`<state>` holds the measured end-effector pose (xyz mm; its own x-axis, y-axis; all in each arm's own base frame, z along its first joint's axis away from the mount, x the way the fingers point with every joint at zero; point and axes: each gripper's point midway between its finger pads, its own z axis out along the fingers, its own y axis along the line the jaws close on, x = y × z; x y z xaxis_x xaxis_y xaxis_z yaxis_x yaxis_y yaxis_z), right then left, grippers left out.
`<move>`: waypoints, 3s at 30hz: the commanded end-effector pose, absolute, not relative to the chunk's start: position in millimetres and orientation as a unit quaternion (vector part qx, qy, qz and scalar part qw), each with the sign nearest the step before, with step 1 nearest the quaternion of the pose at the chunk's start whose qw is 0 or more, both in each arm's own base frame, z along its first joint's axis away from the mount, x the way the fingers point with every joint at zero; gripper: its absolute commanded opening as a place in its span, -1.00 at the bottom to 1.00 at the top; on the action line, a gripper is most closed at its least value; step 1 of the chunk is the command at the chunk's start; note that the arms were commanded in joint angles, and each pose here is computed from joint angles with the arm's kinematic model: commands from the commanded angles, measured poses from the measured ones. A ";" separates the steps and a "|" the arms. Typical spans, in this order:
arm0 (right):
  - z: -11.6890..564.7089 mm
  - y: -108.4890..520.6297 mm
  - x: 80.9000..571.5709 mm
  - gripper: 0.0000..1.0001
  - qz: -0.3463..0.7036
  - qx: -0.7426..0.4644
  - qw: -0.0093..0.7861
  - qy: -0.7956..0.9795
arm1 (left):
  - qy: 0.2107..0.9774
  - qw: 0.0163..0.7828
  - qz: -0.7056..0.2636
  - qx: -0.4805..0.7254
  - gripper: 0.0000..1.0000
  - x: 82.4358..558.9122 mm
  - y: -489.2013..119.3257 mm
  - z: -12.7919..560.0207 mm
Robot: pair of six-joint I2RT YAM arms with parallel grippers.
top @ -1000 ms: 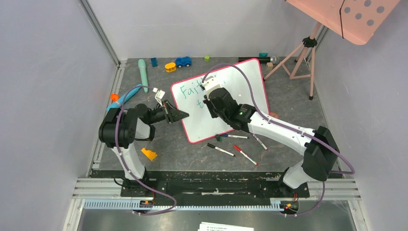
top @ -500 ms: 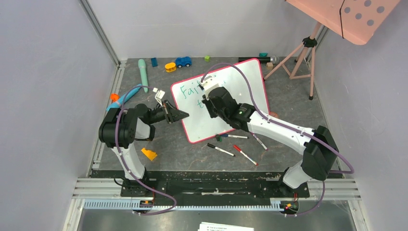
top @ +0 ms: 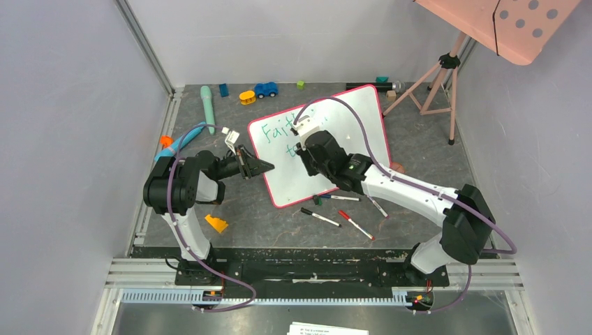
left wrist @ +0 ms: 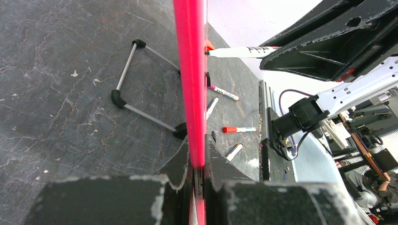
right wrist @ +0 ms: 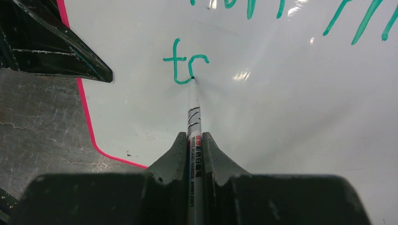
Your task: Write a sentence on the whiteboard
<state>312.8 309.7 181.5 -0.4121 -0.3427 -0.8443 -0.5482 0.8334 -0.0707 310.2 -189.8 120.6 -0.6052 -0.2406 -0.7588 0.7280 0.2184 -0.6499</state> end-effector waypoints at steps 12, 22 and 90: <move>210.9 300.1 338.6 -1.00 0.085 -0.243 0.505 0.824 | 0.632 0.409 -0.594 0.283 -0.96 287.4 -199.1 115.3; 211.7 311.7 338.2 -1.00 0.110 -0.251 0.499 0.822 | 0.632 0.410 -0.594 0.282 -0.96 287.5 -199.1 115.6; 199.8 294.8 341.2 -1.00 0.126 -0.252 0.484 0.829 | 0.632 0.410 -0.593 0.283 -0.96 286.9 -199.0 115.3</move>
